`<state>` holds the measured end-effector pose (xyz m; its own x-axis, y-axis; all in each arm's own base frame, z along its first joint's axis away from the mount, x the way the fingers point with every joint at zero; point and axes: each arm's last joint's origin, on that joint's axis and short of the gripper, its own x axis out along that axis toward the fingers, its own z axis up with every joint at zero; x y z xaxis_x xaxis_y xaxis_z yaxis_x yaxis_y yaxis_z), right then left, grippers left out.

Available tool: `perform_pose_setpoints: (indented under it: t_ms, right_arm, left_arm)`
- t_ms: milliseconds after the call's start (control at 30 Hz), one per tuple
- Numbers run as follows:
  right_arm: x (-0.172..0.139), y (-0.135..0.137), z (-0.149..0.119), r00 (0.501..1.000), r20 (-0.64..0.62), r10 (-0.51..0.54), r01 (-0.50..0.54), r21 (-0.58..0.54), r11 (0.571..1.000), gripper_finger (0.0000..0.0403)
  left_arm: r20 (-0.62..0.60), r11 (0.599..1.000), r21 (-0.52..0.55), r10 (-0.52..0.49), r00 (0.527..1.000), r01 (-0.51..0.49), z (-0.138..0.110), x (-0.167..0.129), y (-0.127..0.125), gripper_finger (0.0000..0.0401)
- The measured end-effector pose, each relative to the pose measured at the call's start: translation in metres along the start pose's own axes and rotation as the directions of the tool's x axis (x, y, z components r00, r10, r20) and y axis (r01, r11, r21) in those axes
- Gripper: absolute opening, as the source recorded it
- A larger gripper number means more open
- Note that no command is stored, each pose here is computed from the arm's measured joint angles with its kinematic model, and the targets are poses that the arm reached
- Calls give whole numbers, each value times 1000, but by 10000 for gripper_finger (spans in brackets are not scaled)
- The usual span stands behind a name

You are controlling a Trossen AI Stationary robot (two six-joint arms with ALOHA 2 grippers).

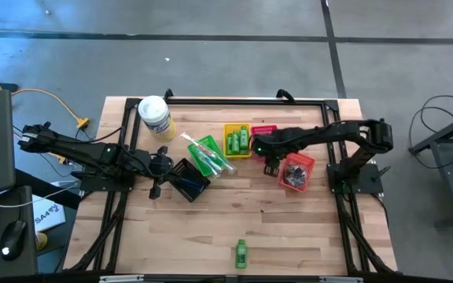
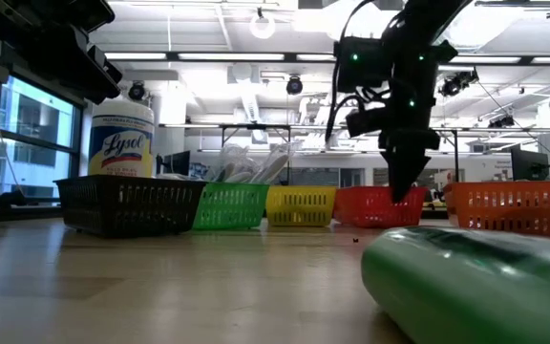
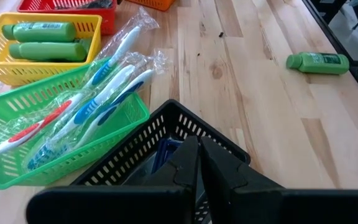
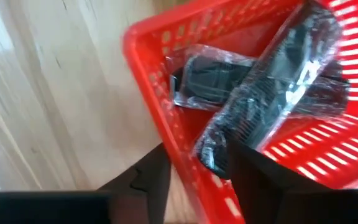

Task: Pick & Place Travel size toiletries
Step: Adjust the red bin

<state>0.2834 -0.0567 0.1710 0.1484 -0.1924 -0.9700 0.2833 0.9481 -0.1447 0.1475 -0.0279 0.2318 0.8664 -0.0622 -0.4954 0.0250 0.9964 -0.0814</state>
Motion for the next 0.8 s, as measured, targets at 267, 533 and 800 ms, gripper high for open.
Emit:
perform_pose_setpoints:
  t_ms: [267, 533, 800]
  right_arm:
    - [2, 1, 4, 999, 30, 41, -42, 39, 998, 55]
    - [3, 3, 7, 995, 47, 90, -94, 72, 993, 8]
    - [3, 4, 6, 990, 36, 136, -138, 48, 989, 51]
  left_arm:
    - [0, 1000, 0, 0, 1000, 0, 0, 0, 0, 17]
    - [2, 1000, 0, 0, 1000, 0, 0, 0, 0, 17]
    - [5, 1000, 0, -1, 1000, 1, 0, 0, 0, 17]
